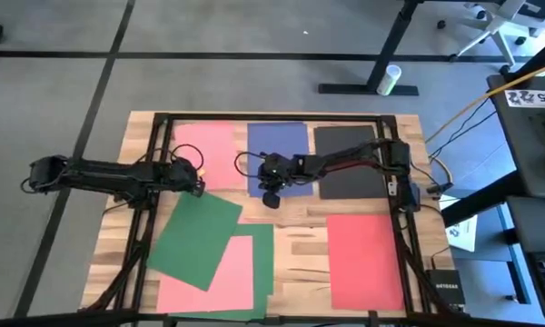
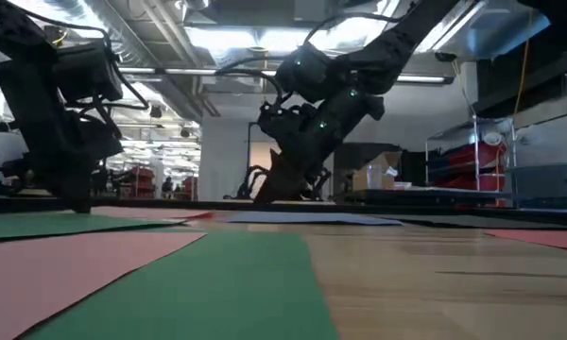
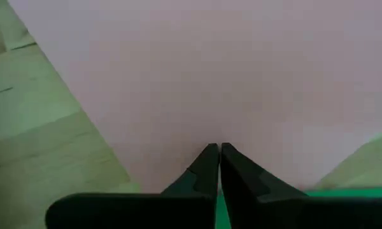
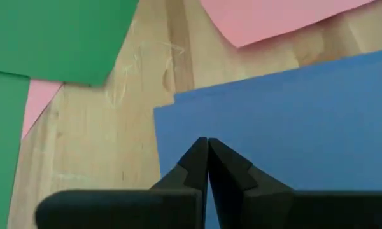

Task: Organize paper
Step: Move the pink paper to the top left of the table

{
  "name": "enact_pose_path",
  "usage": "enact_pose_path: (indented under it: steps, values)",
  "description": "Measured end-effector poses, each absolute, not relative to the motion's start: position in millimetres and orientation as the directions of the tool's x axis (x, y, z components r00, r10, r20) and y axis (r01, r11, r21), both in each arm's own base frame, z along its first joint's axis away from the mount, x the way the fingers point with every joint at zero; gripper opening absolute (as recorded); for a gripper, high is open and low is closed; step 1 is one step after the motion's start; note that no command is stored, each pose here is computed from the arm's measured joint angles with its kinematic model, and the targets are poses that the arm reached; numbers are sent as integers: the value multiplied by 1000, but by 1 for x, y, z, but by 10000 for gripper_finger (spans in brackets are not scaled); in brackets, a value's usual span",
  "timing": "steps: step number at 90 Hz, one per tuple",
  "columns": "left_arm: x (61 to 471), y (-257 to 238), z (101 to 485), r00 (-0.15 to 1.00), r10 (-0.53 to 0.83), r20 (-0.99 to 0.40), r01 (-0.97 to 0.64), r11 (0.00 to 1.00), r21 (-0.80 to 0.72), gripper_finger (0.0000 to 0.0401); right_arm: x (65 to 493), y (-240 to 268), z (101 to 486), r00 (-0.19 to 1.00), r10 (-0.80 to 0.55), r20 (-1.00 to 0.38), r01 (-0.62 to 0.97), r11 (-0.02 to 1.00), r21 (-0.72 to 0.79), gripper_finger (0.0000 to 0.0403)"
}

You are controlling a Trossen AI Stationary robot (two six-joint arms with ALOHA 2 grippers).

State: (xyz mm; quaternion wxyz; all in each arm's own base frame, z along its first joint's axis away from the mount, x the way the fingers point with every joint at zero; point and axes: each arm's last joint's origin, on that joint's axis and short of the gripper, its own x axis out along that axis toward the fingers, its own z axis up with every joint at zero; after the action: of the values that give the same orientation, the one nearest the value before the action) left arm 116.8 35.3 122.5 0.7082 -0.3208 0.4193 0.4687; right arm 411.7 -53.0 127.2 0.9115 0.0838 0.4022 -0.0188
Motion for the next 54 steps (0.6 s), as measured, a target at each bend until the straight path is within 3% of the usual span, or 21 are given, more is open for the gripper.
enact_pose_path:
  steps: [18, 37, 54]
  values:
    - [116, 31, 123, 212, 385, -898, -925, 377, -56, 0, 414, -53, 129, 701, 29, -713, 97, 986, 135, 0]
    - [120, 24, 132, 267, 346, -899, -900, 424, -104, 0, 426, -56, 141, 813, -3, -582, 94, 988, 127, 0]
    - [124, 18, 138, 302, 334, -893, -880, 457, -127, 0, 444, -59, 139, 813, -41, -580, 136, 983, 122, 0]
